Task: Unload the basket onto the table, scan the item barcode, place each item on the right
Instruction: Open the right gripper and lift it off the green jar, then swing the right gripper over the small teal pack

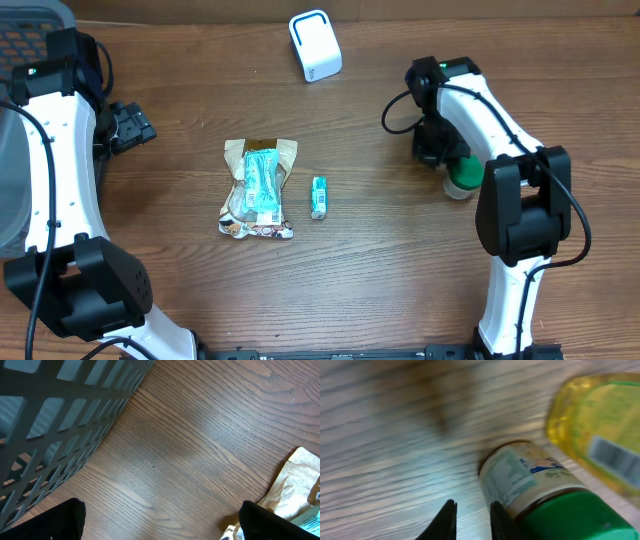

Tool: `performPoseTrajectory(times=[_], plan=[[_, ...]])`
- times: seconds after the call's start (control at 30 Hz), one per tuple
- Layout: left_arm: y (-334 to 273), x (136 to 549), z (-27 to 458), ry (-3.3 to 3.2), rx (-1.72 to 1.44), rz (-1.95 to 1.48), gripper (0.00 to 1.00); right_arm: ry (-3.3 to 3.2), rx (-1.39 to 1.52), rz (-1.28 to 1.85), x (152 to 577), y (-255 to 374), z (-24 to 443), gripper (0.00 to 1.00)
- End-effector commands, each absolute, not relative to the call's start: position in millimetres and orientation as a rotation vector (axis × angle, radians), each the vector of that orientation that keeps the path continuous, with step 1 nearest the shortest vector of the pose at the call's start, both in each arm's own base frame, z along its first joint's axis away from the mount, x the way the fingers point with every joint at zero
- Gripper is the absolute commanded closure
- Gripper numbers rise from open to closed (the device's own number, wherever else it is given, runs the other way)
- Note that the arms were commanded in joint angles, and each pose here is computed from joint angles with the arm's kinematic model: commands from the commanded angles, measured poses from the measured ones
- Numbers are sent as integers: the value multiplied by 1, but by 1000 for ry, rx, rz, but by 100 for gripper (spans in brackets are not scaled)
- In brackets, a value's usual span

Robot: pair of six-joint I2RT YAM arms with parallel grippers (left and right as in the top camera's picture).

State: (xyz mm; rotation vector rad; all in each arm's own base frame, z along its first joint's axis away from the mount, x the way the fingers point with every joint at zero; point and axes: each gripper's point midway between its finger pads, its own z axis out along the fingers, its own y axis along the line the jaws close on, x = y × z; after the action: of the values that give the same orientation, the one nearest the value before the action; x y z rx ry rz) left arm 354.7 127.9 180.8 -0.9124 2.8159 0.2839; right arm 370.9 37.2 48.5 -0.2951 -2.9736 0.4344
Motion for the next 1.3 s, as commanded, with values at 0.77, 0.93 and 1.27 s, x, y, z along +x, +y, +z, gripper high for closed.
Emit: performPoseTrajectory(times=[0.77, 0.93, 1.27], plan=[[131, 358, 183, 2815, -884, 305, 1, -2949, -416, 538, 370, 5, 57, 80], [131, 358, 183, 2815, -884, 305, 0, -2937, -494, 466, 367, 15, 55, 76], [131, 358, 183, 2815, -884, 305, 0, -2898, -96, -334, 360, 126, 53, 72]])
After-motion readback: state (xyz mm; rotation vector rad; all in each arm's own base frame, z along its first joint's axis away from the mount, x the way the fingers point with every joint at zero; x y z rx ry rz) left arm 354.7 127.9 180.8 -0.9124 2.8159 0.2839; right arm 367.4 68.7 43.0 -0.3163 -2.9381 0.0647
